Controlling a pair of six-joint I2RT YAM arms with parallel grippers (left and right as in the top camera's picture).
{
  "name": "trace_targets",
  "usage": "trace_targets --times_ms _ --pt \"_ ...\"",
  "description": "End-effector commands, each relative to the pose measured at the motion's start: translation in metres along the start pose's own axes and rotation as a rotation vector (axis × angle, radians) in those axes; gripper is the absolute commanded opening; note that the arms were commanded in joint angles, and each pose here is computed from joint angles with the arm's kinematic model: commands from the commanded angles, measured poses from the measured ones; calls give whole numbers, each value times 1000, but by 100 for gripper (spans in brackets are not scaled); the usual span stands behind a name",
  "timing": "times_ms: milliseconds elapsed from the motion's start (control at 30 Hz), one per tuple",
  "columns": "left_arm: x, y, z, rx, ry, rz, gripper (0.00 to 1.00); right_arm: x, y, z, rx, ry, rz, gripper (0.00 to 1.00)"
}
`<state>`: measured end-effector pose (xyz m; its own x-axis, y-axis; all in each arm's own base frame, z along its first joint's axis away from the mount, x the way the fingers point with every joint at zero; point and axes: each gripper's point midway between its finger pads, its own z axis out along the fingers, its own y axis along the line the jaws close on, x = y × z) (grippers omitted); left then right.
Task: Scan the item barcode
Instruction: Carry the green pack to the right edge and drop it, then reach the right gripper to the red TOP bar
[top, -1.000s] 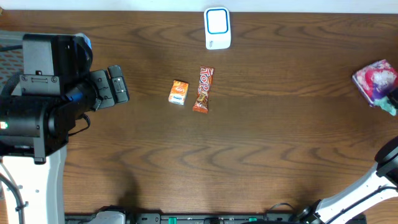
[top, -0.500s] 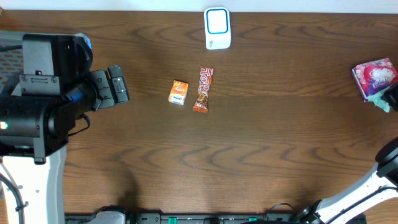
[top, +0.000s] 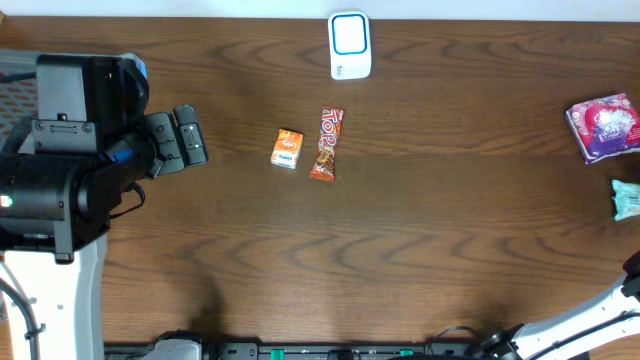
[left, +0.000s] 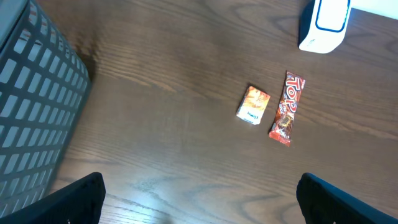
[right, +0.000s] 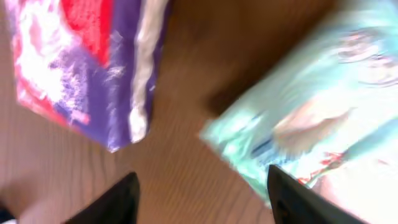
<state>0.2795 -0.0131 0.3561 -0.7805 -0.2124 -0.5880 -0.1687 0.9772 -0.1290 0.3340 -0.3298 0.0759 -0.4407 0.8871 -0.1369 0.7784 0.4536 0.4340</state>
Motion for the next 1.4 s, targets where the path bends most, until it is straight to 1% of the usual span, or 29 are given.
trace_targets --times_ms 0,267,367,467,600,667,733,767,800,967,1067,1267,1333,1367 --pt "-1 2 -1 -7 -5 6 98 7 26 0 -106 24 -65 65" --pt "-1 2 -1 -7 -5 6 98 28 50 10 -118 92 -126 69" --pt "-1 2 -1 -7 -5 6 98 44 73 13 -181 139 -197 69" --pt "-1 2 -1 -7 -5 6 98 68 112 14 -317 206 -264 69" --pt "-1 2 -1 -7 -5 6 98 109 183 0 -622 310 -359 69" --pt "-1 2 -1 -7 -5 6 98 128 205 -1 -681 353 -397 73" --pt "-1 2 -1 -7 -5 6 98 154 223 9 -654 403 -459 76" --pt "-1 2 -1 -7 -5 6 98 165 227 16 -619 419 -492 86" --pt "-1 2 -1 -7 -5 6 98 175 230 23 -580 434 -524 99" --pt "-1 2 -1 -7 -5 6 98 234 246 51 -399 500 -713 99" --pt "-1 2 -1 -7 -5 6 98 275 265 60 -369 537 -829 99" --pt "-1 2 -1 -7 -5 6 98 360 311 68 -431 566 -1062 99" --pt "-1 2 -1 -7 -5 6 98 380 321 76 -377 537 -1078 99" --pt "-1 2 -1 -7 -5 6 98 388 324 82 -315 507 -1058 99"
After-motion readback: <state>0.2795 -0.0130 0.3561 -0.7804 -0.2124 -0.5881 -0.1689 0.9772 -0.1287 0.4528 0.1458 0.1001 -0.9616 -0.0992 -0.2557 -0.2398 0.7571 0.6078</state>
